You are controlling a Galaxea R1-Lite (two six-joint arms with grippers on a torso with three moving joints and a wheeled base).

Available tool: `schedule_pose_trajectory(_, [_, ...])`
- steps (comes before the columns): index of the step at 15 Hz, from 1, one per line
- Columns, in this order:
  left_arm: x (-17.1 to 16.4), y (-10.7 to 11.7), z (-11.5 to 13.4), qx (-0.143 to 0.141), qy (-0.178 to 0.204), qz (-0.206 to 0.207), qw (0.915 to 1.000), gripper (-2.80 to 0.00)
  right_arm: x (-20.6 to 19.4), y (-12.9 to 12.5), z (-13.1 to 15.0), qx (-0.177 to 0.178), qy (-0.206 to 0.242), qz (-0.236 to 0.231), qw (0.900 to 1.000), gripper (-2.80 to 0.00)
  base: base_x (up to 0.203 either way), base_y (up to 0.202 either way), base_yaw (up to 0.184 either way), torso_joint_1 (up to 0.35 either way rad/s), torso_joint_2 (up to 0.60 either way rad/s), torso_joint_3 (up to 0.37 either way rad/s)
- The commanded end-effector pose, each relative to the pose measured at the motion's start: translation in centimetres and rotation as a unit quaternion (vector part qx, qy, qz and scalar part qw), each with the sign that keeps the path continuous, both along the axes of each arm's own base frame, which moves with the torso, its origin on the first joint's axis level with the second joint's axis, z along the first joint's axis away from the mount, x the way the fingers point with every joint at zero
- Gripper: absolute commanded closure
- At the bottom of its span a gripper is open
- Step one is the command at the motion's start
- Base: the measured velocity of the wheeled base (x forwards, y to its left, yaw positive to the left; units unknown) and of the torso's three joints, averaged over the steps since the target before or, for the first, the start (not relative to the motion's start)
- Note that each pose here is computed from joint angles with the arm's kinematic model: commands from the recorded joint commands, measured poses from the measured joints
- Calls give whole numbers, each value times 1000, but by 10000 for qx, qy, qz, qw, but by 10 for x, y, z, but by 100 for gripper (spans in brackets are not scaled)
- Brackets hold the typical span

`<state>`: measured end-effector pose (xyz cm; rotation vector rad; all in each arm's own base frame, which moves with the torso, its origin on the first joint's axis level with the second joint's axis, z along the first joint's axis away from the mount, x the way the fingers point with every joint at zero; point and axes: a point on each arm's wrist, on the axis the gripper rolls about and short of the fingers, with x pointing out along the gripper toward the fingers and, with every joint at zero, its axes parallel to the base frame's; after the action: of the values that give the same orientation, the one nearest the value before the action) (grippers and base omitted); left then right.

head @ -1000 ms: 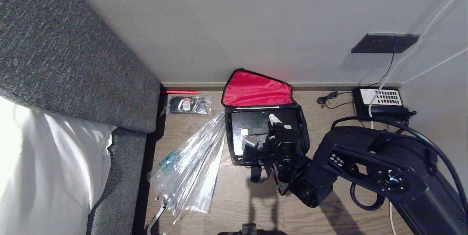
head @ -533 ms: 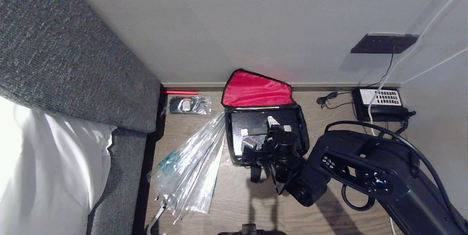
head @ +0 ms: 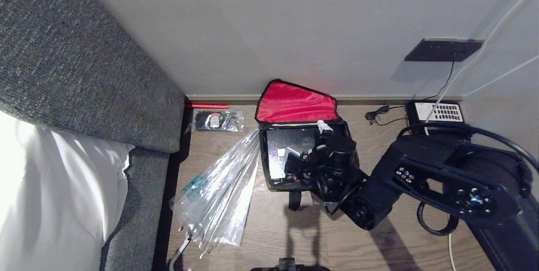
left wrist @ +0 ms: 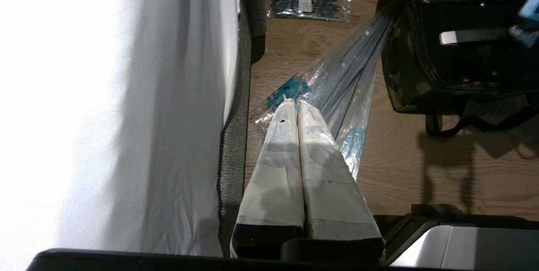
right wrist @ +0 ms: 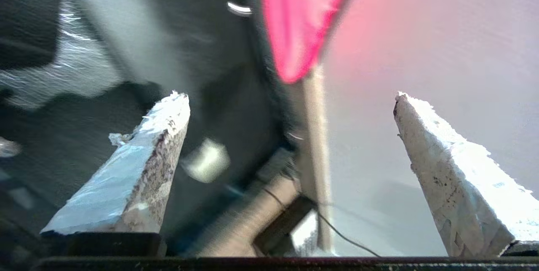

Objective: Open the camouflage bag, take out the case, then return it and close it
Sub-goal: Grip the handle

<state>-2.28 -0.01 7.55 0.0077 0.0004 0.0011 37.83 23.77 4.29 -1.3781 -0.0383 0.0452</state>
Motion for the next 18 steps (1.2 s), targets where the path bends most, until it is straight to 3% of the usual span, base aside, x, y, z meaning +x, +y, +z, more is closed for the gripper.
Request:
schedule_pose_trajectory(1, [0,0,0,0,-2,2,10000,0,-18,-10,46,159,-278,3,9995,-280,0,0,0,0,0,0])
schedule_pose_trajectory(3, [0,0,0,-1,-2,2,10000,0,-41,-21,56,148,-129,28,9998,-280,0,0,0,0,0,0])
schedule_pose_trajectory(5, [0,0,0,-5,-2,0,10000,0,-61,-32,78,373,-196,-27,9991,-280,0,0,0,0,0,0])
schedule_pose_trajectory(11, [0,0,0,0,-2,2,10000,0,-147,-95,124,1053,239,-1056,9885,-280,0,0,0,0,0,0])
schedule_pose_trajectory(18, [0,0,0,-5,-2,2,10000,0,-225,-152,157,830,537,-1679,9808,-280,0,0,0,0,0,0])
